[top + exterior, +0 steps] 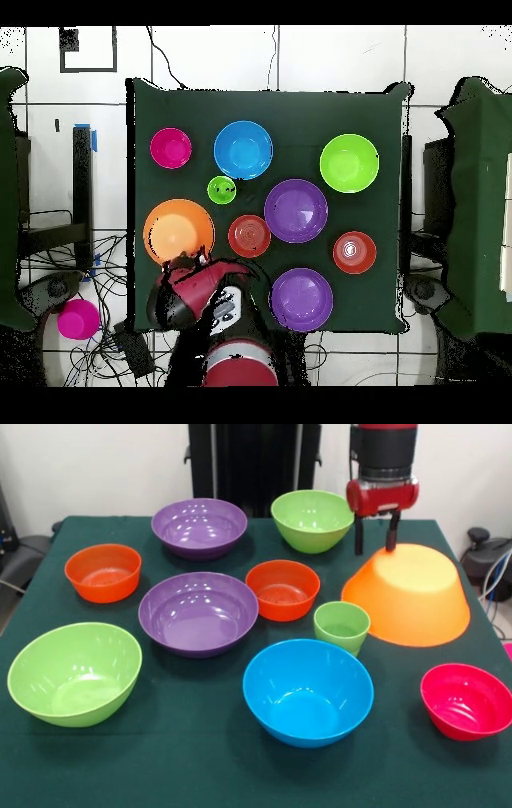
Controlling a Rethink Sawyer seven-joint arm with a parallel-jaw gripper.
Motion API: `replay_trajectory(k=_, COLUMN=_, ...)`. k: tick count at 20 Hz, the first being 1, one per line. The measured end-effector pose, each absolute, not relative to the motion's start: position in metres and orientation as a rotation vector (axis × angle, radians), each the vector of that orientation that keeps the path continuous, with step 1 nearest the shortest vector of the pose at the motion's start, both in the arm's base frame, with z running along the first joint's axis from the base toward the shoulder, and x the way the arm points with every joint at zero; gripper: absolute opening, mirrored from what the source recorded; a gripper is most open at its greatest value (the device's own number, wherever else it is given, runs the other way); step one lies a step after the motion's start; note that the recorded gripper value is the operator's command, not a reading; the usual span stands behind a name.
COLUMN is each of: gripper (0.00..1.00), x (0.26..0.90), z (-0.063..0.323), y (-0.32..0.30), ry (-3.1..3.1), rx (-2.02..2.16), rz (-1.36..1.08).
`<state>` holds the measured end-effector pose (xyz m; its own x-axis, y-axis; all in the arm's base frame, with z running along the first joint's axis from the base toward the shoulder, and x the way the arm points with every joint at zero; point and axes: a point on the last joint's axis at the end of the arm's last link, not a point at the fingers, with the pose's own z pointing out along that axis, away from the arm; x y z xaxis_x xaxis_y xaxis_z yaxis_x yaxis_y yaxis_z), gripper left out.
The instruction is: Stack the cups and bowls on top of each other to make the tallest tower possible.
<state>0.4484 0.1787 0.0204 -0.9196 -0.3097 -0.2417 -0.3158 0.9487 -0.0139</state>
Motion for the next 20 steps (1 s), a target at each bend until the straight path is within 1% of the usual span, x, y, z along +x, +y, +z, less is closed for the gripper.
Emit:
replay_trajectory(k=2, gripper=1.00, x=0.435, z=0.021, y=0.184, ry=2.856, rx=-0.492, rz=0.038)
replay_trajectory(k=9, gripper=1.00, x=0.360, z=0.024, y=0.190, ry=2.845, rx=-0.588, rz=0.016)
replay_trajectory(k=15, gripper=1.00, x=0.304, z=0.019, y=0.178, ry=2.823, rx=-0.515, rz=0.018)
replay_trajectory(k=20, gripper=1.00, x=0.281, z=0.011, y=0.160, ry=2.822, rx=-0.448, rz=0.027)
